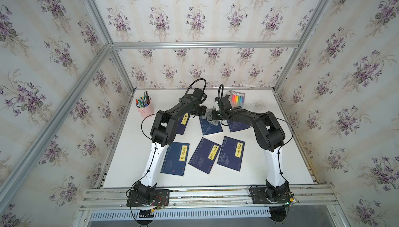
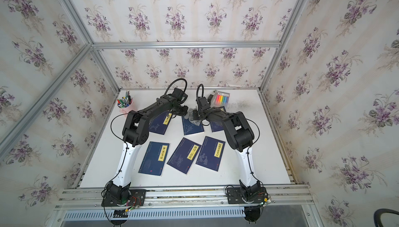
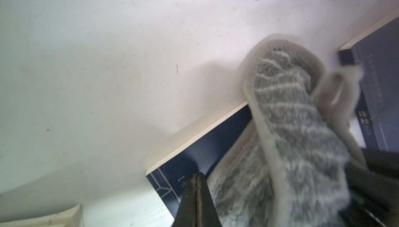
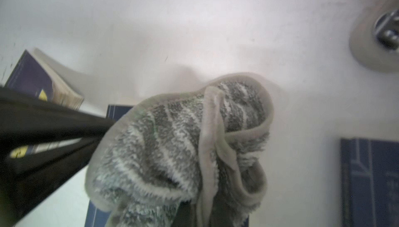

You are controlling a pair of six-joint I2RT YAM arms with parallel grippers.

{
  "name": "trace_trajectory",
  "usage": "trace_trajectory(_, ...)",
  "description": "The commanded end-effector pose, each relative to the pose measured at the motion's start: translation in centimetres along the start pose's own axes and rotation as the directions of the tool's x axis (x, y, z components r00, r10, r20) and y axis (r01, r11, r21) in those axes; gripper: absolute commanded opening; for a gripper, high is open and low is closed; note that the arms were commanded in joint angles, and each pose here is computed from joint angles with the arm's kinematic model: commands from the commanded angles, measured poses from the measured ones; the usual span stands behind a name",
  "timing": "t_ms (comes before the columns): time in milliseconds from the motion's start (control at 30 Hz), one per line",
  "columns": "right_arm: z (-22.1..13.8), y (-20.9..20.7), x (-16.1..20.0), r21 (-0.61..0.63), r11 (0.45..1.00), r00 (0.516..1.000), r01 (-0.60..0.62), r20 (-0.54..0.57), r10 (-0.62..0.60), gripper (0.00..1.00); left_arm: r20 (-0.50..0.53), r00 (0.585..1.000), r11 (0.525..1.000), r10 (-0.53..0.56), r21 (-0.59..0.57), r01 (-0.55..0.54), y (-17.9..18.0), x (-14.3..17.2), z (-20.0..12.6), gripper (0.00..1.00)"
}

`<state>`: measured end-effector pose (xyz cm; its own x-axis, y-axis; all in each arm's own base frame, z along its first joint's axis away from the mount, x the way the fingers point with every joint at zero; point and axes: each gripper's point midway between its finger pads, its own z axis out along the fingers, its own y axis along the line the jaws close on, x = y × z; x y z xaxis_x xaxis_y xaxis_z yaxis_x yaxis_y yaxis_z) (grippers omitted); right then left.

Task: Wipe the cover of the book
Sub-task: Wipe the dirt from the cover of the book.

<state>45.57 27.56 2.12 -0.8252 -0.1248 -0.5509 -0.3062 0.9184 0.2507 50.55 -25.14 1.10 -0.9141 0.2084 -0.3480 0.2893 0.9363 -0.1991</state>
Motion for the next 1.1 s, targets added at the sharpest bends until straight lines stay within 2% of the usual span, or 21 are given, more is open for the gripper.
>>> trace_trajectory(0,-1.1,1.2,7.7,-0.009,0.998,0.975,0.054,-0.215,-0.055,0.0,-0.097,0.995,0.999,-0.02,-0.042,0.016,1.2,2.8,1.7,0.0)
trace_trajectory(133,-2.5,1.7,10.9,-0.032,0.999,0.969,0.034,-0.243,-0.041,0.0,-0.1,0.995,0.999,-0.028,-0.034,0.025,1.2,2.9,1.7,0.0)
trace_trajectory(300,-3.2,2.3,11.4,-0.045,0.999,0.971,0.019,-0.237,-0.029,0.0,-0.102,0.994,0.999,-0.028,-0.029,0.026,1.1,3.0,1.8,0.0)
trace_trajectory(633,1.2,0.1,4.8,0.07,0.997,0.98,0.018,-0.201,-0.004,0.0,-0.103,0.994,0.999,-0.029,-0.024,0.026,1.1,3.0,1.7,0.0)
trace_trajectory(800,2.2,-0.1,3.0,0.096,0.995,0.982,0.031,-0.187,-0.012,0.0,-0.1,0.995,0.999,-0.026,-0.022,0.024,1.1,2.8,1.7,0.0)
trace_trajectory(933,1.5,0.3,4.0,0.062,0.998,0.98,0.028,-0.2,-0.015,0.0,-0.101,0.995,0.999,-0.028,-0.023,0.025,1.2,2.8,1.7,0.0)
trace_trajectory(1067,0.1,0.7,7.0,0.033,0.998,0.975,0.045,-0.22,-0.037,0.0,-0.101,0.994,0.999,-0.028,-0.024,0.026,1.3,2.9,1.7,0.0)
